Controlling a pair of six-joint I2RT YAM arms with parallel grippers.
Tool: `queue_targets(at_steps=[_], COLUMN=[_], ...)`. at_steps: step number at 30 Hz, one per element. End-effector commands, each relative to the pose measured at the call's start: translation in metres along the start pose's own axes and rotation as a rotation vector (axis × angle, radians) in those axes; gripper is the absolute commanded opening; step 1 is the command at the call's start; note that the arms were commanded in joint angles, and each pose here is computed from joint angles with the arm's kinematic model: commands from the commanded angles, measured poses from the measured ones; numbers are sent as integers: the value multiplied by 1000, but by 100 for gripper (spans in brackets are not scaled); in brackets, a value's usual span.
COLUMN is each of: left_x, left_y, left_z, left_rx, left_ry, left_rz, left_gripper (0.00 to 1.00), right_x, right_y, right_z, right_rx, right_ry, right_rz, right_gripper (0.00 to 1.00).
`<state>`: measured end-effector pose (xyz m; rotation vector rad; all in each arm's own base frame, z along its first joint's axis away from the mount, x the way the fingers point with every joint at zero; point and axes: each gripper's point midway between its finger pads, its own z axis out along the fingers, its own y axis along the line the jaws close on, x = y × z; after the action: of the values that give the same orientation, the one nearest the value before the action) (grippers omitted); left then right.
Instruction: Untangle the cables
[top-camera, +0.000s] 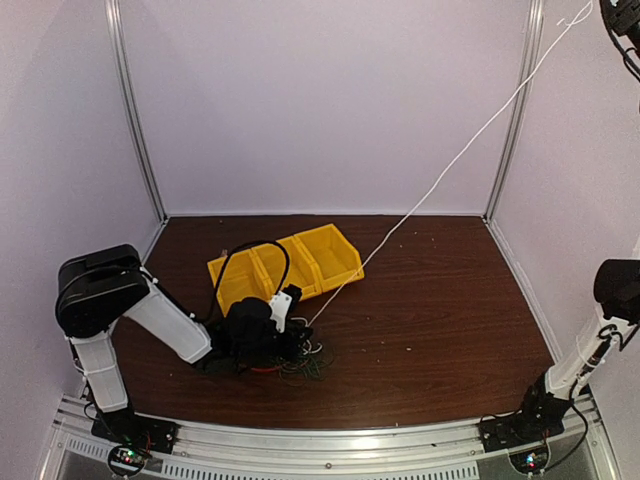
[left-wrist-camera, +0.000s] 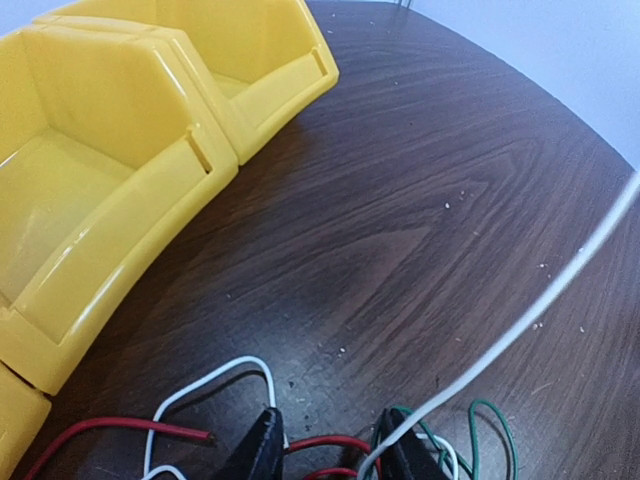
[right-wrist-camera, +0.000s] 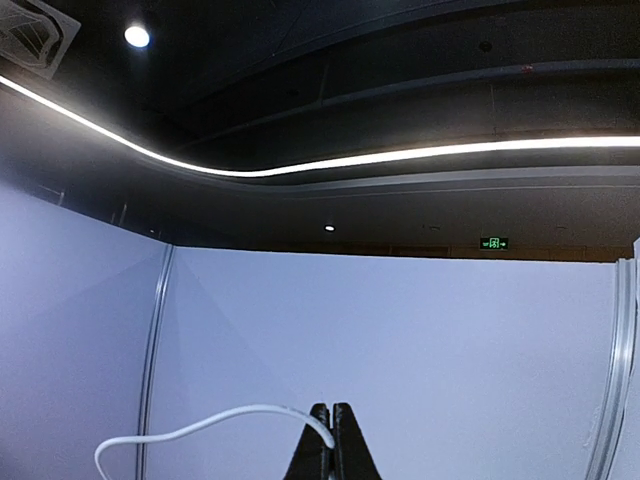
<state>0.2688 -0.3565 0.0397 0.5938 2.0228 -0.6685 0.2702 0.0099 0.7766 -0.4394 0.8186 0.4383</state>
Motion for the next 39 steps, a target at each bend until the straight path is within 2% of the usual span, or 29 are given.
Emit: queue_targets(at_steps=[1,4,7,11,14,18,20,26,30,32,34,36,39], left_x=[22,21,10,-14,-19,-27,-31,-35,-29,-27,-22,-19,-20], left_y=[14,15,6,-7,-6,-10,-11,-12,-5,-4,-2,1,1], left_z=[-4,-11,-16,-17,-17,-20,-21,-23,-25,-23,-22,-24,-32], left_rx=[-61,-64,-24,-20,-34,-25,-21,-22,-66,-73,-85,-100,-95], left_ry=[81,74,46,12,16,10,4,14,46,70,97,111,93], left_rz=[13,12,17,41,45,46,45,60,38,37,30,22,10], left_gripper=[34,34,30,30,30,30,30,30,31,31,31,31,31], right_x=[9,26,65,144,232,319,364,464,515,527,528,518,494], right_y=[-20,-27,-33,-40,-39,-13,-3,27,47,51,58,65,78], right_z=[-1,-2,-7,-27,-55,-99,-130,-229,-296,-323,-341,-346,-336], right_rx=[43,42,-8,7,63,63,77,77,59,58,36,9,-64], right_ry=[-6,37,111,283,508,763,878,1156,1413,1530,1626,1673,1675], right_rz=[20,38,127,198,163,41,39,57,48,69,97,143,177], right_gripper=[0,0,0,0,0,0,0,0,0,10,25,42,61])
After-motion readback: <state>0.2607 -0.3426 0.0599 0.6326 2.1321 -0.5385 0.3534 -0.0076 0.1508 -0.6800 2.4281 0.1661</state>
